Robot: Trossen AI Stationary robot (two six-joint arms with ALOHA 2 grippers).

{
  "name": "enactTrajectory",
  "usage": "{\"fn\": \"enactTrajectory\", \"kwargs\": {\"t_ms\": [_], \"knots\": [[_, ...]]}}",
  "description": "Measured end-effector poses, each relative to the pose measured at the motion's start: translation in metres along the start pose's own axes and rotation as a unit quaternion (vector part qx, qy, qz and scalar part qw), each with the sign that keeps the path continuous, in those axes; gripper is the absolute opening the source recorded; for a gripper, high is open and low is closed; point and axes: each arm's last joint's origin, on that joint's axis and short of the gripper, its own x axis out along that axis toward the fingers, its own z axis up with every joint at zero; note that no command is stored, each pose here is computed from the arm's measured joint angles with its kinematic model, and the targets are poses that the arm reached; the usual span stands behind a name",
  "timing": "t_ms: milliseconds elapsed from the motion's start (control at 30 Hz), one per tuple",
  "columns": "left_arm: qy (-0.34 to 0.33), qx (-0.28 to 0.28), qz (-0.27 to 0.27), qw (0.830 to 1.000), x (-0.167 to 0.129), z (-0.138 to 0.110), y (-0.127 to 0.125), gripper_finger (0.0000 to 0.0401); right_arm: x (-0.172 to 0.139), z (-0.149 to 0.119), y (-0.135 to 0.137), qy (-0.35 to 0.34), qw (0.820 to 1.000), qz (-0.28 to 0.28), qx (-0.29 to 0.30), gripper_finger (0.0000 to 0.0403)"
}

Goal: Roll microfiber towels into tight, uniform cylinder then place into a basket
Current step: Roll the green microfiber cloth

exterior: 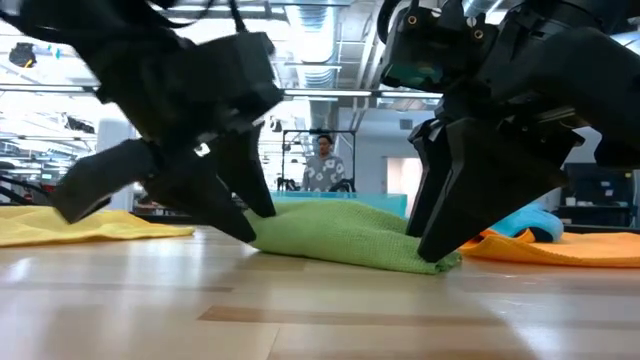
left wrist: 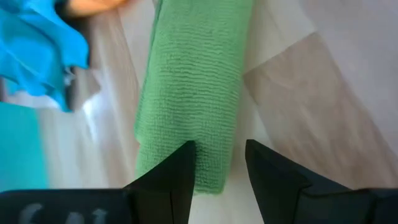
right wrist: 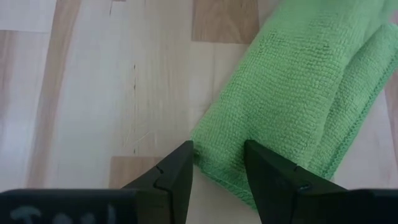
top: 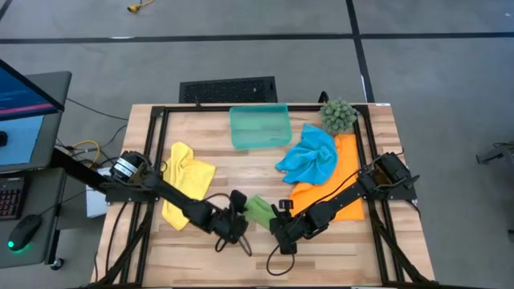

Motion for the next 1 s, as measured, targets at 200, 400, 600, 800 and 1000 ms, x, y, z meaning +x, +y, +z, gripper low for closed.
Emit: {"fn": "enactTrajectory", "kwargs": {"t_ms": [200,400,600,800,1000], "knots": [[0.001,0.022,0.036,0.999,-0.002,0.001,-0.003,0.0135,0.0,0.0,0.0,0.0,1.0,0.001,0.0,0.0166],[-0.001,0.017,0.008,1.0,0.007,0.0,0.009,0.0135,0.0,0.0,0.0,0.0,1.0,0.001,0.0,0.0166],[0.004,0.006,-0.003,1.0,0.015,-0.003,0.023,0.0135,0.0,0.0,0.0,0.0,1.0,0.001,0.0,0.0166],[-0.001,0.0,-0.046,0.999,0.031,-0.005,0.029,0.0135,0.0,0.0,0.0,0.001,1.0,0.003,0.0,0.0166],[-0.003,-0.016,-0.06,0.998,0.038,-0.008,0.036,0.0135,0.0,0.0,0.001,0.002,1.0,0.009,0.0,0.0166]]}}
